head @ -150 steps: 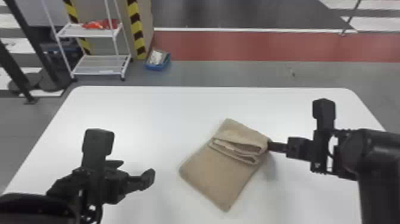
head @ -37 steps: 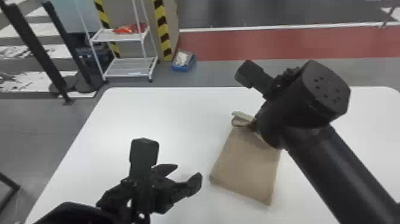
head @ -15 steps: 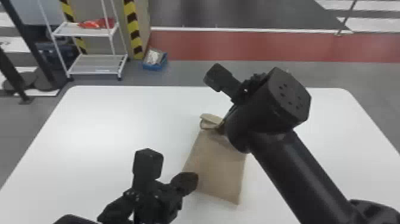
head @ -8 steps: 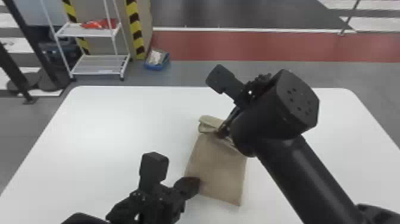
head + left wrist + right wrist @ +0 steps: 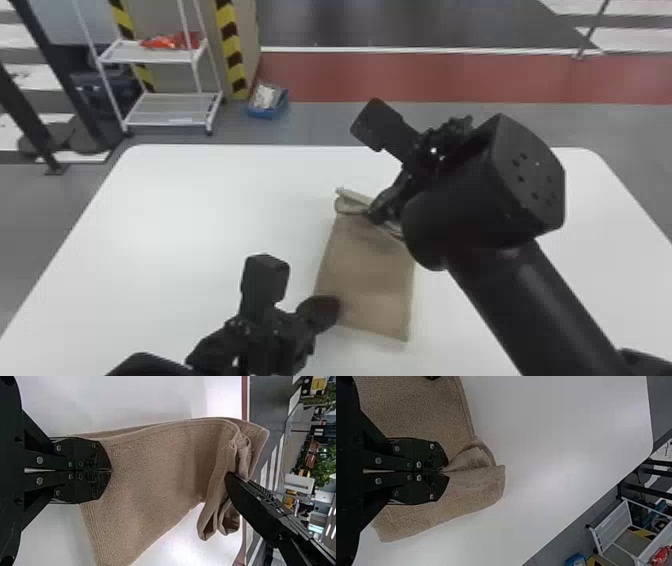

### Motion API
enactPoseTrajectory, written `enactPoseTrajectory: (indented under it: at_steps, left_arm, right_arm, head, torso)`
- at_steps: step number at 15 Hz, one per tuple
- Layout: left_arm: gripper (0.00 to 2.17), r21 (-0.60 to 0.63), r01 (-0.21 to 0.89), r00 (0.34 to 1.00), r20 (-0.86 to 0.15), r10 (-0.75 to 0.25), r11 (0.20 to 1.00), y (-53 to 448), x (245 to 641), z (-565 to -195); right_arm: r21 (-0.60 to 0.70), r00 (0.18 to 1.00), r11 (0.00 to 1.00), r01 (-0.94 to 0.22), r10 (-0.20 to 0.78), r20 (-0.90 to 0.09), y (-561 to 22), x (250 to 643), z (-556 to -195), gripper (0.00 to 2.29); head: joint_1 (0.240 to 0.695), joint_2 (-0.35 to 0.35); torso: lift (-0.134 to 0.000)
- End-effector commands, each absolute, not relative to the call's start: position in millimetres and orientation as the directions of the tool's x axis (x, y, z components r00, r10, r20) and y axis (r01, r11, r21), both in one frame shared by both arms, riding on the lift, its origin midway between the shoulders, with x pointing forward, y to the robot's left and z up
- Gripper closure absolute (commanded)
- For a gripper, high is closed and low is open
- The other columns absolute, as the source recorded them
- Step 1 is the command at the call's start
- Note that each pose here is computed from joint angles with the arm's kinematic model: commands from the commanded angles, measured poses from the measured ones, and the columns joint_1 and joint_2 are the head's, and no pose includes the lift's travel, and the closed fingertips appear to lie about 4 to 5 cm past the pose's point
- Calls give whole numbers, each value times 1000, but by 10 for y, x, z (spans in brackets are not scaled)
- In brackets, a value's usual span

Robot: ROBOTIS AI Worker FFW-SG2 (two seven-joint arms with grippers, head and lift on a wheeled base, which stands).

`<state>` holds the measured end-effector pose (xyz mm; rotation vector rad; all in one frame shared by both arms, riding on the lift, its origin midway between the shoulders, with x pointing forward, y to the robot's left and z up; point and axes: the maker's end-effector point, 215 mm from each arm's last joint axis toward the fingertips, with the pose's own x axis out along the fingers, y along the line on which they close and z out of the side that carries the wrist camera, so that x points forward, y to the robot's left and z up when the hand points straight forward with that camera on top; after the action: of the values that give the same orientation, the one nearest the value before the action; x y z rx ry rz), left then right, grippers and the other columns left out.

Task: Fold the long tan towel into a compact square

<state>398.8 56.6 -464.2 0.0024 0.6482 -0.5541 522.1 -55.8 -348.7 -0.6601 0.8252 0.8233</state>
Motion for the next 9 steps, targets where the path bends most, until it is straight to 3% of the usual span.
enactPoseTrajectory:
  at_steps: [1, 9]
  left_arm:
    - [2142, -167, 489, 658, -575, -487, 856, 565, 4003, -4650]
    - [2142, -143, 484, 668, -577, -470, 863, 566, 4101, -4636]
  right_arm:
    - [-197, 416, 508, -838, 363, -834, -594, 5147, -3512, 1366]
    - [-199, 398, 466, -862, 381, -834, -446, 4907, -3581, 1366]
  head:
    - [695, 1]
    - [695, 7]
  torso:
    - [-124]
    - [-124]
